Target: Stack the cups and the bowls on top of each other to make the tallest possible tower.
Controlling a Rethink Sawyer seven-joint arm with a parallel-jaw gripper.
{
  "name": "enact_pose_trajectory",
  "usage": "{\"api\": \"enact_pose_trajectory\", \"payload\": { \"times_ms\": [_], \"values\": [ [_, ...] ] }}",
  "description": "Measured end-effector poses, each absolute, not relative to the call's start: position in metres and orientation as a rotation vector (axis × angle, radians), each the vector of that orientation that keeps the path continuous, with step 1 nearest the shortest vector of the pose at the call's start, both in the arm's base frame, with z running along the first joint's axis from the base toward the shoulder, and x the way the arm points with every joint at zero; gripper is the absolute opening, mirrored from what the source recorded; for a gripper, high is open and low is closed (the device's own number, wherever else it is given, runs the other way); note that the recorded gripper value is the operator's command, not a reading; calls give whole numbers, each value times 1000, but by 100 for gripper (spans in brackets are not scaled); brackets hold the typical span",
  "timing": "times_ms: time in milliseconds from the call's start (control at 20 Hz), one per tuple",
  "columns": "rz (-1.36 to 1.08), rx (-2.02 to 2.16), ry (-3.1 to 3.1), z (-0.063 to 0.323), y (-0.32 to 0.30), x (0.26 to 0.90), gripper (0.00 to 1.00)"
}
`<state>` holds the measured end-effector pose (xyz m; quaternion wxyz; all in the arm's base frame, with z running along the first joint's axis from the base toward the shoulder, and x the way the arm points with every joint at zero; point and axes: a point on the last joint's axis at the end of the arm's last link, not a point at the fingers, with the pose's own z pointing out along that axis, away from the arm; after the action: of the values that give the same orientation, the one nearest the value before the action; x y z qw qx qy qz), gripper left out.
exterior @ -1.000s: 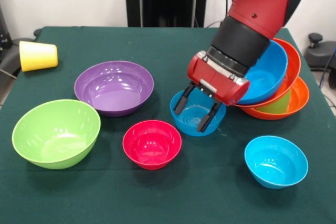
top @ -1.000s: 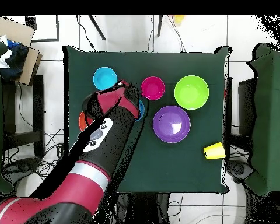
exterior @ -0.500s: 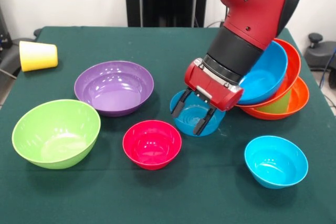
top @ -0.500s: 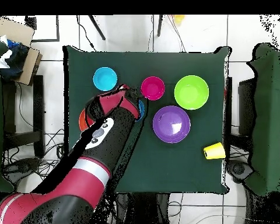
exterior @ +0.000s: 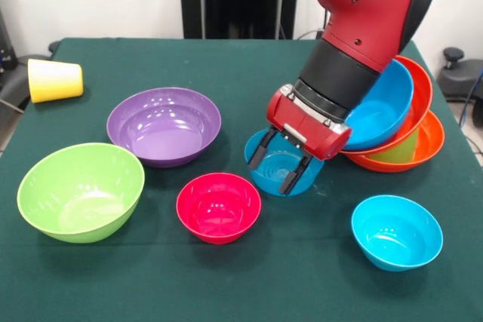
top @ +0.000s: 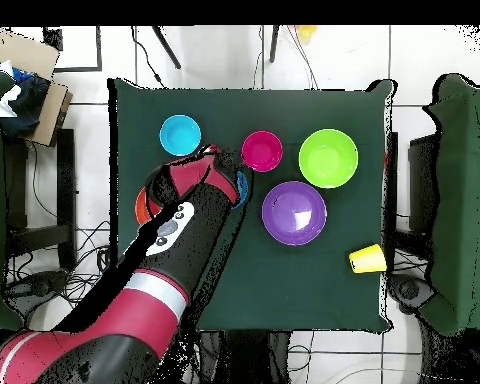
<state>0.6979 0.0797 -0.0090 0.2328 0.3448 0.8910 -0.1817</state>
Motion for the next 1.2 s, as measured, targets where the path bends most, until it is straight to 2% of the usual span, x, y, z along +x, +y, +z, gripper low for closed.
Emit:
{"api": "enact_pose_trajectory", "payload": {
  "times_ms": [1200],
  "values": [
    [-383, 1124, 2371, 5, 124, 714, 100]
  ]
}}
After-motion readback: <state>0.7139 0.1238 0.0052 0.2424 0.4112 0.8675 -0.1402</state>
